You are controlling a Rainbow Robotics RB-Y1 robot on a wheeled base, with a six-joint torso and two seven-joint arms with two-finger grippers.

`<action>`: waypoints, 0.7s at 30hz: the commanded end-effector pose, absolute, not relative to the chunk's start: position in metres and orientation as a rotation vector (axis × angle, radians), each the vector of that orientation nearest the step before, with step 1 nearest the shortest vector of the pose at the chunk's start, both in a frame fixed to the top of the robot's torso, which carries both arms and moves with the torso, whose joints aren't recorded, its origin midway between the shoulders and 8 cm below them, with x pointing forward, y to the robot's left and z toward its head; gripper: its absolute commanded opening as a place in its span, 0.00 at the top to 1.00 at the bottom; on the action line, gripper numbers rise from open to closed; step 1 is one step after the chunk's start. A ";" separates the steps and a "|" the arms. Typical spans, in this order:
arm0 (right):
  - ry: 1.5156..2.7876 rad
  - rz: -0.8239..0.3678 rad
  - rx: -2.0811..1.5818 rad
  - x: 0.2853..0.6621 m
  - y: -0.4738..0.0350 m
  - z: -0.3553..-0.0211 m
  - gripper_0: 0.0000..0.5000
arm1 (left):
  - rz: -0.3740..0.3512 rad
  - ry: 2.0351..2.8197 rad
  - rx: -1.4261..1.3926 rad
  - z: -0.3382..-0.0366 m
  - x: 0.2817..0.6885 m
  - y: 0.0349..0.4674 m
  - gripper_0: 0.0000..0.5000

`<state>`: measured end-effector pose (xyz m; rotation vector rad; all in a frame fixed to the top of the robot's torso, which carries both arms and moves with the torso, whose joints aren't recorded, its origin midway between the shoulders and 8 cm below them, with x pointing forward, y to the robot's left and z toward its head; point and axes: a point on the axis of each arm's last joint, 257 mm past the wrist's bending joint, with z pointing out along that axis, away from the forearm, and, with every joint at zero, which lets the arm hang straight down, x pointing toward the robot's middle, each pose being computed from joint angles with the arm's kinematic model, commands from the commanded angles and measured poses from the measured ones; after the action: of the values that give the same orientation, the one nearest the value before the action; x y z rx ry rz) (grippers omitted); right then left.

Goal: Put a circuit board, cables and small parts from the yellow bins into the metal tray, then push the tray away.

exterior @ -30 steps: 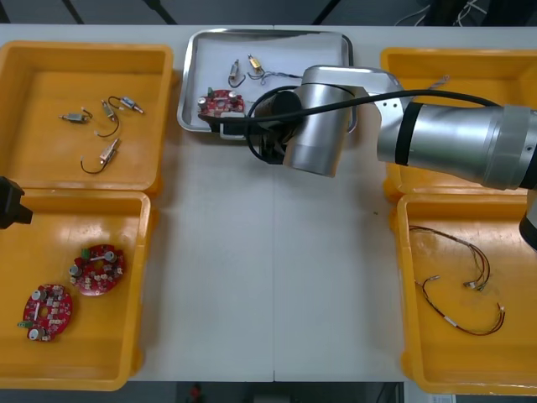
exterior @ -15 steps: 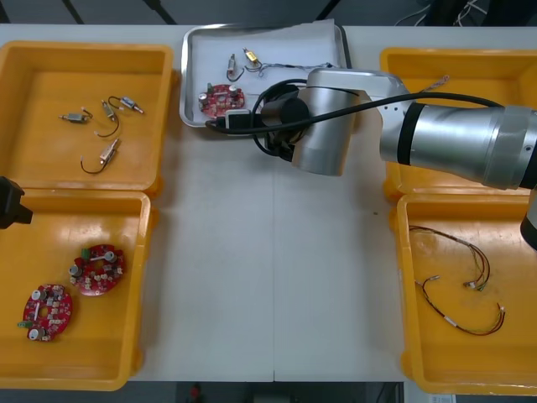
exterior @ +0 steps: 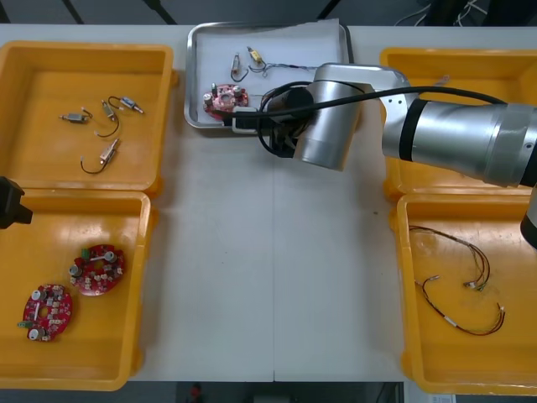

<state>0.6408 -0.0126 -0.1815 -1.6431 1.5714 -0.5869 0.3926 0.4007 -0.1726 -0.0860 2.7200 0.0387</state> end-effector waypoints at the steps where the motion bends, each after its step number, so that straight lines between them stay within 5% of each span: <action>1: 1.561 -0.651 -1.638 0.645 -0.009 -0.139 0.00 | 0.097 2.733 -0.064 -0.170 0.387 0.414 0.00; 21: 1.946 -0.348 -1.474 0.562 -0.057 -0.068 0.00 | 0.097 2.733 -0.064 -0.170 0.387 0.414 0.00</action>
<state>0.5636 -0.0413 -0.1017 -1.5752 1.9227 -0.4108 0.3925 0.4008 -0.1726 -0.0865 2.7202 0.0387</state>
